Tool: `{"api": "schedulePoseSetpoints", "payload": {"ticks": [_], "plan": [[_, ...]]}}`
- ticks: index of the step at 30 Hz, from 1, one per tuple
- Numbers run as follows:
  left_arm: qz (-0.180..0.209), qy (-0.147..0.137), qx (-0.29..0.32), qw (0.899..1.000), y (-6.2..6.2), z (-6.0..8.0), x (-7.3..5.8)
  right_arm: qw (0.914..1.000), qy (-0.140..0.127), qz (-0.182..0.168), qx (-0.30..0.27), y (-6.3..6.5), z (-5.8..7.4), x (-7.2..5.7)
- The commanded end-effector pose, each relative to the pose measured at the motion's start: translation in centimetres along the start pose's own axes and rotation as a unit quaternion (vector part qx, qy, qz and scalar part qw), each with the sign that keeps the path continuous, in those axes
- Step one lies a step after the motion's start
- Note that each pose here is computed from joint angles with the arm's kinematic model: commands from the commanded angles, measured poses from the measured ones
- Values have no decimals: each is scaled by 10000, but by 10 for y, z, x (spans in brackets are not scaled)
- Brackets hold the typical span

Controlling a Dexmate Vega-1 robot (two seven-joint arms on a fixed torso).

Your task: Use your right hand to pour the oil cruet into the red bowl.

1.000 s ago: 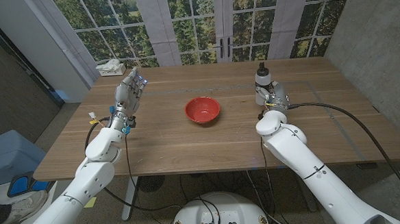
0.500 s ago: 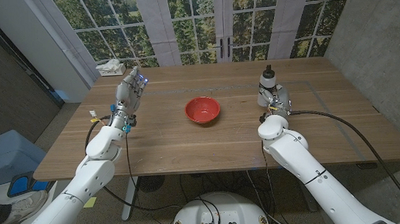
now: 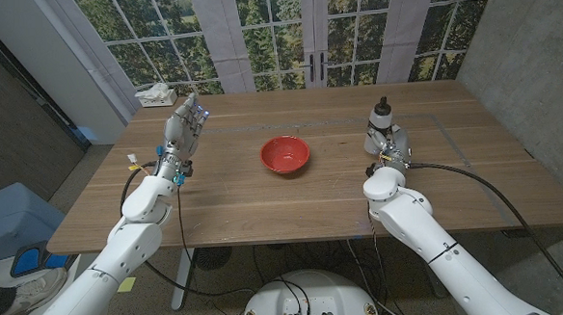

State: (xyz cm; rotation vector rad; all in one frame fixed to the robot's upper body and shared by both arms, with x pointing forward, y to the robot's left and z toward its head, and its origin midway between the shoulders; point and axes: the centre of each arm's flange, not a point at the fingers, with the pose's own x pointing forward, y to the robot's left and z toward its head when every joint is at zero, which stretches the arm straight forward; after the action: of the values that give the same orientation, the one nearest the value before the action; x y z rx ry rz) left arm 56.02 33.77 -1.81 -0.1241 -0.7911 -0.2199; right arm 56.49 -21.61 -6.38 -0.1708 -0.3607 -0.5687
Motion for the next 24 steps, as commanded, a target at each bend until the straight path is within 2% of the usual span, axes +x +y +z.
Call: {"api": "schedulePoseSetpoints", "payload": {"ticks": [1,24], "plan": [[-4,26,-13,10000,1,-2,3,9999,103,-42,-36,3,-8,2],[-12,18,-29,10000,4,-3,8,9975,175,159,-658,0,-8,5]]}}
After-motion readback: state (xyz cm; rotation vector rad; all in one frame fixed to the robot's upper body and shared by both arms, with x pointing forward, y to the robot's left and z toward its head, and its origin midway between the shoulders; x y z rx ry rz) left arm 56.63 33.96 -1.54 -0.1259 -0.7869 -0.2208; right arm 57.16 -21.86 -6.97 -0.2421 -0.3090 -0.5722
